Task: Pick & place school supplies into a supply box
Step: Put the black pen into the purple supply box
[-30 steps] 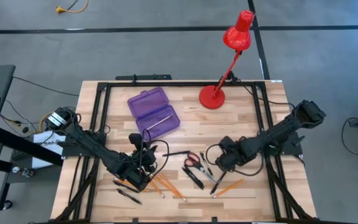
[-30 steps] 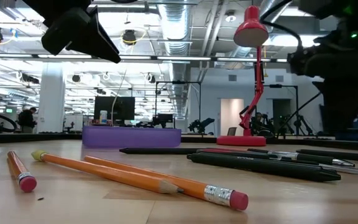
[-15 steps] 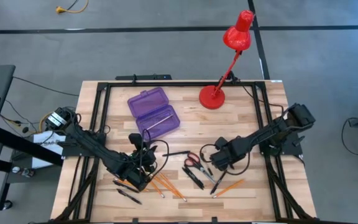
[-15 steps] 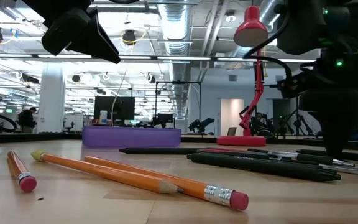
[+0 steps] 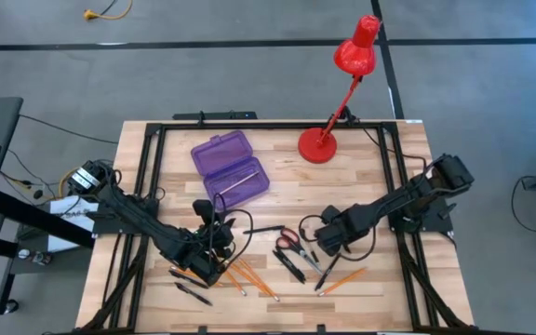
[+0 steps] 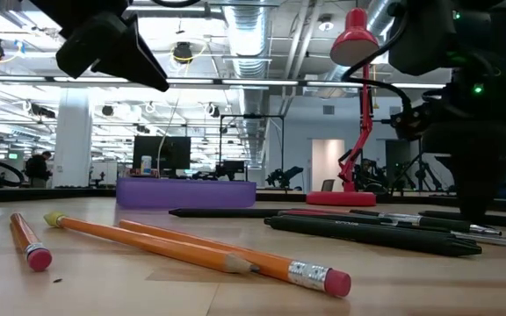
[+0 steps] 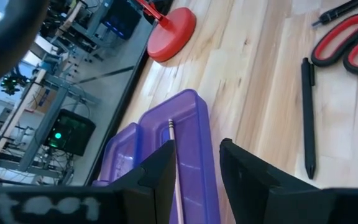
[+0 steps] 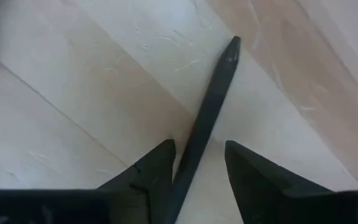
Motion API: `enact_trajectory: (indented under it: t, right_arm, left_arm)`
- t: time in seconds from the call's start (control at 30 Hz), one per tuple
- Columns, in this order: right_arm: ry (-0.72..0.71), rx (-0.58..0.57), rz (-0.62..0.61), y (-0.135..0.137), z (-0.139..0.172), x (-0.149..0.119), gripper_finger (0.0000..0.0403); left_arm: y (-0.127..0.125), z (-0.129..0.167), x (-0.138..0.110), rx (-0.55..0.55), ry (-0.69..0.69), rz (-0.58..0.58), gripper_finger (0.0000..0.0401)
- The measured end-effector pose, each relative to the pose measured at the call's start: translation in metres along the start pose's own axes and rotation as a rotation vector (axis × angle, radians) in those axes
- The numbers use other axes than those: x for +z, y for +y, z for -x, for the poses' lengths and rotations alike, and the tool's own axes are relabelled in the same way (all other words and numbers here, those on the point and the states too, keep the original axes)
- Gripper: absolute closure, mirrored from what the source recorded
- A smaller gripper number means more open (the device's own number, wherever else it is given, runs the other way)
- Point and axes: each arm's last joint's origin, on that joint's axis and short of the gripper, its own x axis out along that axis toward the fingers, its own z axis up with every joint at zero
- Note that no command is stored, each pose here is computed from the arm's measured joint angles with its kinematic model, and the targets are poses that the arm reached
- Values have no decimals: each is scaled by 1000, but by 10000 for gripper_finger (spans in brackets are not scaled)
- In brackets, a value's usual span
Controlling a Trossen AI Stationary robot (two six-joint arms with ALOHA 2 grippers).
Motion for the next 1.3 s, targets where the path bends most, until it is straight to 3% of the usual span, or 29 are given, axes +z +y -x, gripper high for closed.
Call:
enact_trajectory:
  t: [0.4, 0.67, 0.97, 1.3]
  right_arm:
    - [-7, 72, 59, -1, 1, -2, 323]
    - [-54, 82, 137, 2, 0, 0, 387]
    - [-257, 49, 321, 14, 5, 7, 395]
    - [-523, -125, 413, 15, 10, 16, 400]
  left_arm:
    - [0, 0, 0, -5, 3, -5, 287]
    - [0, 0, 0, -4, 3, -7, 287]
    - [0, 0, 0, 6, -2, -10, 287]
    - [3, 0, -1, 59, -25, 19, 287]
